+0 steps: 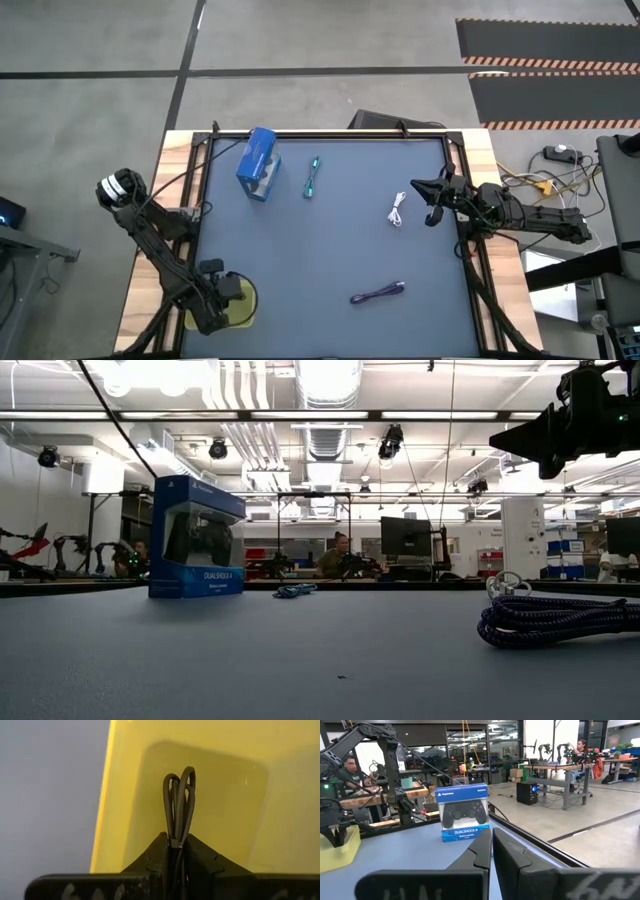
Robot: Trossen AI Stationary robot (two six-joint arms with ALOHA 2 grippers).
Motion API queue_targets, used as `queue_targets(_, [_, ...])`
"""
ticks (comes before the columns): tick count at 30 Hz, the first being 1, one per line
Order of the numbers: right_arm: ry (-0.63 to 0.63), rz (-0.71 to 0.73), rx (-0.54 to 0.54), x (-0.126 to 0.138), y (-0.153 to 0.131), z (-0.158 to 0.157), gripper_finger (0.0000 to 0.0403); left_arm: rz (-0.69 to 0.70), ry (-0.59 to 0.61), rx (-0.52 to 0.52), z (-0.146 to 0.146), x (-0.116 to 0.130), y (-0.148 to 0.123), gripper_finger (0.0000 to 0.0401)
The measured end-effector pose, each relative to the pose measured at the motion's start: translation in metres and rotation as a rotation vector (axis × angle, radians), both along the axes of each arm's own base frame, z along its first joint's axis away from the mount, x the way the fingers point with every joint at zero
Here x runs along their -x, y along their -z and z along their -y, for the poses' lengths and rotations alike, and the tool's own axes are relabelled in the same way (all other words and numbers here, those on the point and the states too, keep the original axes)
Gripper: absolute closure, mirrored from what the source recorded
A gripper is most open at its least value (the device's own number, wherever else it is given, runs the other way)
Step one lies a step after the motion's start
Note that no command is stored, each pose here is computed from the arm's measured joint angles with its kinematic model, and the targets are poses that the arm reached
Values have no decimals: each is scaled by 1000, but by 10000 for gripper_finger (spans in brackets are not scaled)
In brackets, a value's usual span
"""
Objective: Pick and place USB-C Cables
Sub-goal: Put the black charger cable into the yellow bin, then put the white charger cable into the yellow bin
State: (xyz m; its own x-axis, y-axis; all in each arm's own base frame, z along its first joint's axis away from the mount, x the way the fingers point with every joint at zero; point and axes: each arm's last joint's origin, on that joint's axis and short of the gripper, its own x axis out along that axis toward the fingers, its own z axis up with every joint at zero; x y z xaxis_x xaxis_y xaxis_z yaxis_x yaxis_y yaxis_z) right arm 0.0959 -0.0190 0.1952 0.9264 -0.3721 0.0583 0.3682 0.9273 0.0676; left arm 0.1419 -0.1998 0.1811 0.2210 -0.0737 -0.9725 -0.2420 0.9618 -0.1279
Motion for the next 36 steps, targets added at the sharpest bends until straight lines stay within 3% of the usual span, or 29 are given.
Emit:
queue_targets(13, [-2, 10, -26, 0, 0, 0, 394, 18, -4, -13, 0, 0, 0, 369])
queue_targets(24, [-2, 11, -28, 0, 0, 0, 394, -10, -5, -51, -4, 2, 1, 292])
queue_targets(30, [-3, 16, -40, 0, 0, 0, 394, -17, -3, 24, 3, -2, -14, 286])
queue_targets(36, [-4, 23, -57, 0, 0, 0, 394, 71, -44, 148, 6, -16, -52, 285])
